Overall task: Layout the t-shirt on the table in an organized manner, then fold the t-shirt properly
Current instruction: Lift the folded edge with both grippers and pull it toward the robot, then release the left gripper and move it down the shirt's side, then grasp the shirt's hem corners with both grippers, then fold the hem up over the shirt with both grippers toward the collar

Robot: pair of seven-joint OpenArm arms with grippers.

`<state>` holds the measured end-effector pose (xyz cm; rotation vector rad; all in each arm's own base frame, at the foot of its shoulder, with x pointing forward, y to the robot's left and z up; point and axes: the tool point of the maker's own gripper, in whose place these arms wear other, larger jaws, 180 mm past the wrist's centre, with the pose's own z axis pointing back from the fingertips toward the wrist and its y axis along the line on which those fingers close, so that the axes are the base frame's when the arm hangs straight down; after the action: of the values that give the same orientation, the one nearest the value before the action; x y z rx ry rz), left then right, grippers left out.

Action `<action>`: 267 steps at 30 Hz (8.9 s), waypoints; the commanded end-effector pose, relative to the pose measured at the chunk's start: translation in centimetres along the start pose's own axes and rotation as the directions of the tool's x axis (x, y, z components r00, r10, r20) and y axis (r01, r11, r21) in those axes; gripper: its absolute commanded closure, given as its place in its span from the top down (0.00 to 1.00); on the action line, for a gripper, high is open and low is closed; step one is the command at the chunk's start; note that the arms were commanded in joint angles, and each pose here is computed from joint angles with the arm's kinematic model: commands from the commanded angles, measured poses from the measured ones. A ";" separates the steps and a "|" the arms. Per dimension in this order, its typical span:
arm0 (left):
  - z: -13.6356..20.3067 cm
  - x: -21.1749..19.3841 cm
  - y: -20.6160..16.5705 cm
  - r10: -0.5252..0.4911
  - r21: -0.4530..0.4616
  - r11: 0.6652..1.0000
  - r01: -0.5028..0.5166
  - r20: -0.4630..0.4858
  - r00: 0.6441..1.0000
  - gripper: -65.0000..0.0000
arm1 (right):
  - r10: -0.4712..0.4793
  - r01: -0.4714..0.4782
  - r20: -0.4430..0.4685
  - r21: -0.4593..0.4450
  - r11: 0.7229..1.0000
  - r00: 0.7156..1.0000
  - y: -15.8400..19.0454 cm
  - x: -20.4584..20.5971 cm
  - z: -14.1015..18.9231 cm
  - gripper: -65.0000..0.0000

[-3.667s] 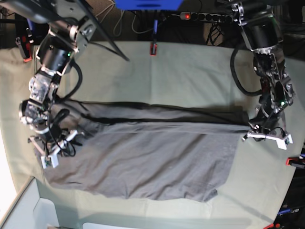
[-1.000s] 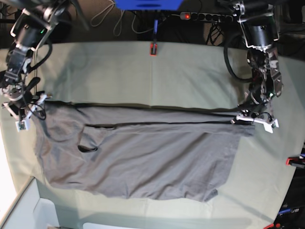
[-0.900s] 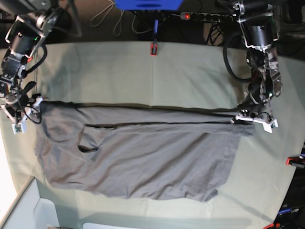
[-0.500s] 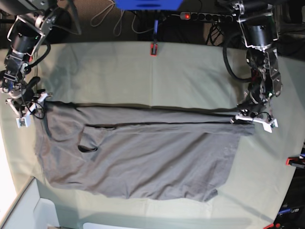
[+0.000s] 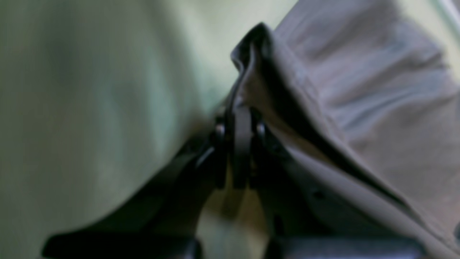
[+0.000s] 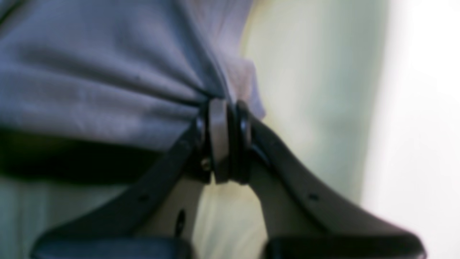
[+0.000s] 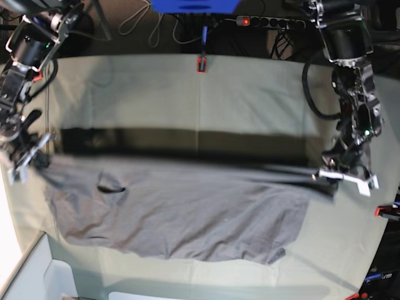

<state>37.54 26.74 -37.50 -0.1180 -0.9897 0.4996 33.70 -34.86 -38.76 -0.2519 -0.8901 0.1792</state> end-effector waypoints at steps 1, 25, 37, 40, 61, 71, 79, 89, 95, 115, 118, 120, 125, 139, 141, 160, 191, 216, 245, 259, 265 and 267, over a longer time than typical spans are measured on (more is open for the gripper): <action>0.5 4.5 -0.9 -0.021 -0.014 1.000 0.023 0.125 0.992 0.00 | 0.014 -0.008 0.095 -0.064 0.998 0.995 -2.8 3.5 0.9 0.00; 5.3 -9.6 5.6 -0.055 0.083 0.993 0.079 -0.261 0.964 0.00 | 0.026 -0.026 -0.070 0.001 1.000 0.997 0.4 -8.5 9.7 0.00; 10.6 -14.0 8.5 -0.101 0.117 0.982 0.150 -0.347 0.933 0.00 | -0.015 0.015 -0.062 -0.002 1.000 0.998 1.2 -11.6 12.3 0.00; 10.8 -14.2 9.6 -0.074 0.149 0.980 0.133 -0.349 0.934 0.00 | -0.024 0.025 -0.072 0.013 1.000 0.997 2.1 -12.4 12.7 0.00; 10.6 -13.6 9.0 -0.083 0.137 0.981 0.137 -0.339 0.937 0.34 | -0.068 0.072 -0.122 0.027 0.997 0.990 3.1 -14.8 12.9 0.16; 12.4 -9.2 6.4 -0.156 0.084 0.980 0.179 -0.220 0.963 0.54 | -0.062 0.057 -0.075 -0.069 0.996 0.995 0.2 -13.0 14.3 0.39; 10.2 -3.5 2.9 -0.160 0.039 0.986 0.163 -0.060 0.985 0.54 | -0.080 0.081 0.015 -0.135 0.987 0.997 -1.9 -9.8 13.3 0.39; -0.5 3.1 -0.4 0.016 -0.005 1.000 -0.016 -0.020 1.000 0.54 | -0.092 0.105 0.088 -0.154 0.982 0.992 -2.6 -7.0 11.9 0.39; -7.7 4.5 -1.9 0.007 0.045 0.999 -0.004 -0.065 0.998 0.54 | -0.093 0.106 0.087 -0.154 0.982 0.992 -2.6 -7.0 11.9 0.39; -10.8 -4.5 -3.4 -0.329 0.028 0.943 0.330 -0.039 0.943 0.54 | -0.088 0.104 0.144 -0.109 0.989 0.986 -1.3 -4.3 10.1 0.39; -10.7 -4.9 -3.3 -0.325 0.028 0.945 0.326 -0.045 0.945 0.53 | -0.085 0.096 0.150 -0.070 0.993 0.985 -0.1 -3.7 9.1 0.39; -10.7 -4.9 -3.3 -0.326 0.028 0.944 0.328 -0.045 0.944 0.52 | -0.089 0.097 0.174 -0.040 0.994 0.981 0.8 -2.4 7.9 0.39; -10.7 -4.8 -3.3 -0.321 0.028 0.946 0.322 -0.043 0.946 0.20 | -0.028 0.030 0.148 -0.014 0.999 0.989 1.8 -0.5 4.4 0.39; -10.7 -4.8 -3.2 -0.315 0.030 0.948 0.317 -0.047 0.948 0.00 | -0.094 0.091 0.044 0.071 0.993 0.995 0.0 3.7 -5.6 0.39; -10.7 -4.8 -3.3 -0.319 0.029 0.947 0.321 -0.048 0.946 0.00 | -0.103 0.100 0.044 0.076 0.992 0.994 -0.1 4.0 -5.9 0.39; -10.6 -5.7 -3.4 -0.328 0.022 0.944 0.330 -0.057 0.943 0.00 | -0.233 0.239 0.159 -0.021 0.971 0.959 -3.0 -0.2 -7.0 0.40; -10.6 -5.8 -3.0 -0.329 0.027 0.943 0.331 -0.062 0.942 0.00 | -0.287 0.292 0.182 0.004 0.957 0.940 -2.8 0.4 -7.5 0.40; -10.3 -6.8 -2.6 -0.332 0.028 0.942 0.335 -0.078 0.940 0.00 | -0.275 0.294 0.152 -0.116 0.949 0.949 -1.7 -1.1 -8.3 0.61; -10.1 -3.8 -5.0 -0.321 -0.001 0.947 0.321 -0.008 0.947 0.00 | -0.280 0.288 0.215 -0.006 0.958 0.936 -1.6 1.1 -7.6 0.00; -3.9 -1.0 -7.2 -0.323 -0.068 0.942 0.330 0.097 0.941 0.00 | -0.263 0.270 0.394 0.040 0.962 0.880 1.1 -0.7 0.9 0.00; -1.1 -0.1 -4.3 -0.275 -0.019 0.960 0.279 0.104 0.956 0.00 | -0.295 0.310 0.420 0.033 0.950 0.859 0.7 -2.4 3.8 0.00; -0.4 -0.3 -3.9 -0.278 -0.016 0.960 0.281 0.109 0.954 0.00 | -0.325 0.341 0.415 0.036 0.939 0.850 0.6 -3.6 4.6 0.00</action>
<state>38.38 23.07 -38.08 0.0205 -1.0535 0.2364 27.59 -33.80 -40.35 -0.0752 -1.3043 -0.1329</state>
